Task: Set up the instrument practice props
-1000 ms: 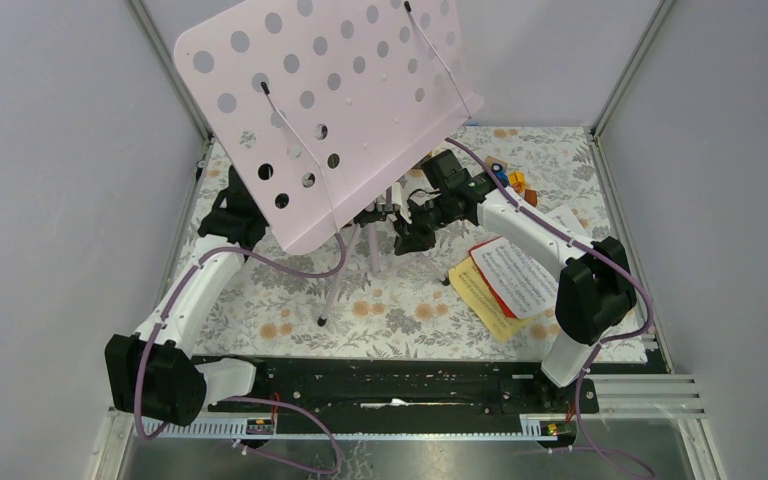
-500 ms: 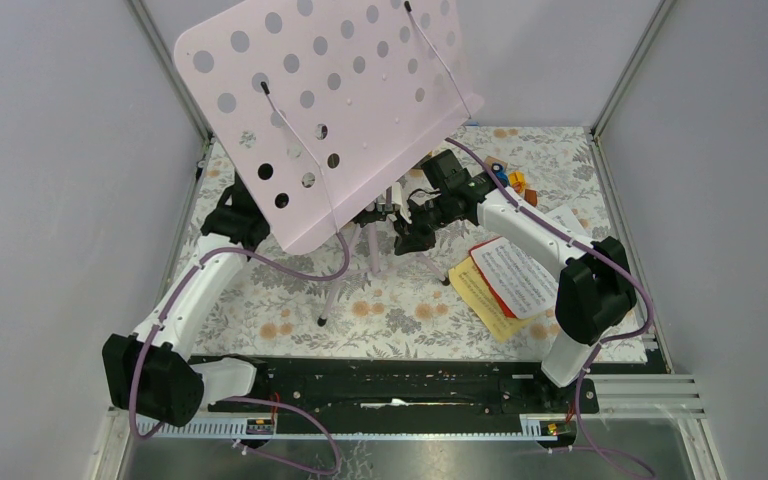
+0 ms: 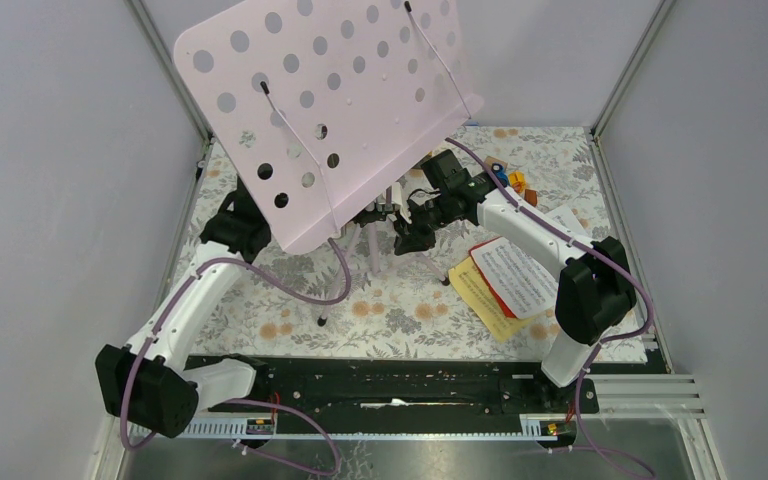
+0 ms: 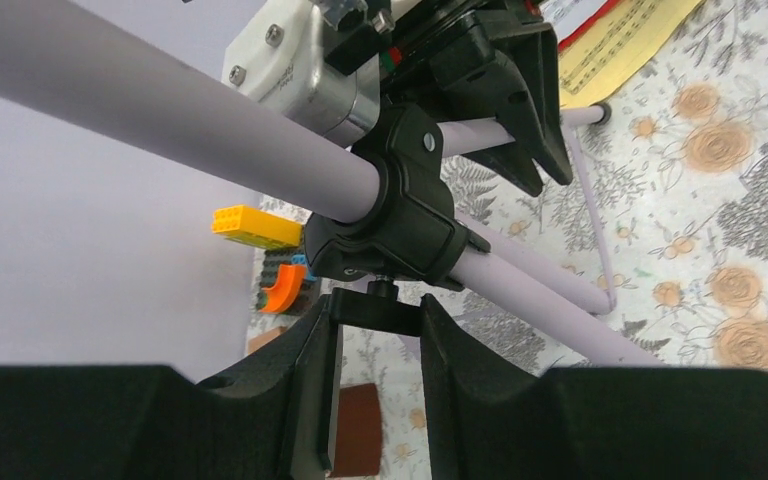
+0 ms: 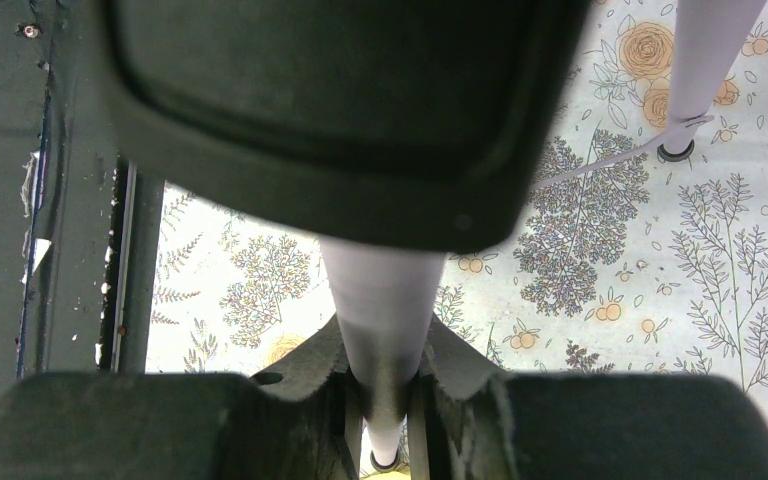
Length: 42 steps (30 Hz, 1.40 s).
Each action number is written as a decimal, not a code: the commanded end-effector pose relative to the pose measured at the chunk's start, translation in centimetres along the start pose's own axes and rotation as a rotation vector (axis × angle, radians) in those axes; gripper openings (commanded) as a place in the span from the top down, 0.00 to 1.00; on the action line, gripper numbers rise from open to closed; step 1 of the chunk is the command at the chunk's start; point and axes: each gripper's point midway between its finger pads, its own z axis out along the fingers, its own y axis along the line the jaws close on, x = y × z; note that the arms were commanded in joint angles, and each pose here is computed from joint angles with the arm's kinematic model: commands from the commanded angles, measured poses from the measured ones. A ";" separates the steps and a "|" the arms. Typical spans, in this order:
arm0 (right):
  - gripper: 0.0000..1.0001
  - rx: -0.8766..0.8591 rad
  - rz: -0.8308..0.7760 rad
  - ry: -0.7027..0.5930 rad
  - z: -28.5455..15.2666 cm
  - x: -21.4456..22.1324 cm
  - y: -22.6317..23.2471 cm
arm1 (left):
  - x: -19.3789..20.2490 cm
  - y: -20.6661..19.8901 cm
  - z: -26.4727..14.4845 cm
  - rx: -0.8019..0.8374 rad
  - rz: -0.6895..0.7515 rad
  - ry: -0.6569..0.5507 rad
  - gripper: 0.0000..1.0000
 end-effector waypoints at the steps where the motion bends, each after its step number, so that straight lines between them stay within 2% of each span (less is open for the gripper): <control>1: 1.00 0.006 0.042 0.235 2.6 8.1 -1.0 | 2.5 1.9 -1.0 -0.085 0.174 0.162 1.00; 8: 1.00 0.002 0.052 0.238 2.8 8.3 -1.0 | 4.5 1.7 -1.6 -0.131 0.226 0.273 1.00; 15: 1.00 0.006 0.061 0.236 2.9 8.1 -1.0 | 5.9 1.8 -1.9 -0.250 0.274 0.327 1.00; 34: 1.00 -0.003 0.119 0.235 3.7 8.7 0.5 | 6.5 -1.9 -1.6 -0.442 0.451 0.306 1.00; 38: 1.00 0.004 0.114 0.234 3.5 8.6 0.4 | 6.6 -2.3 -1.6 -0.442 0.354 0.297 1.00; 40: 1.00 0.005 0.112 0.230 3.5 8.4 0.4 | 6.5 -2.5 -1.5 -0.421 0.275 0.293 0.93; 42: 1.00 0.011 0.116 0.224 3.5 8.3 0.3 | 6.3 -2.6 -1.4 -0.405 0.219 0.284 0.79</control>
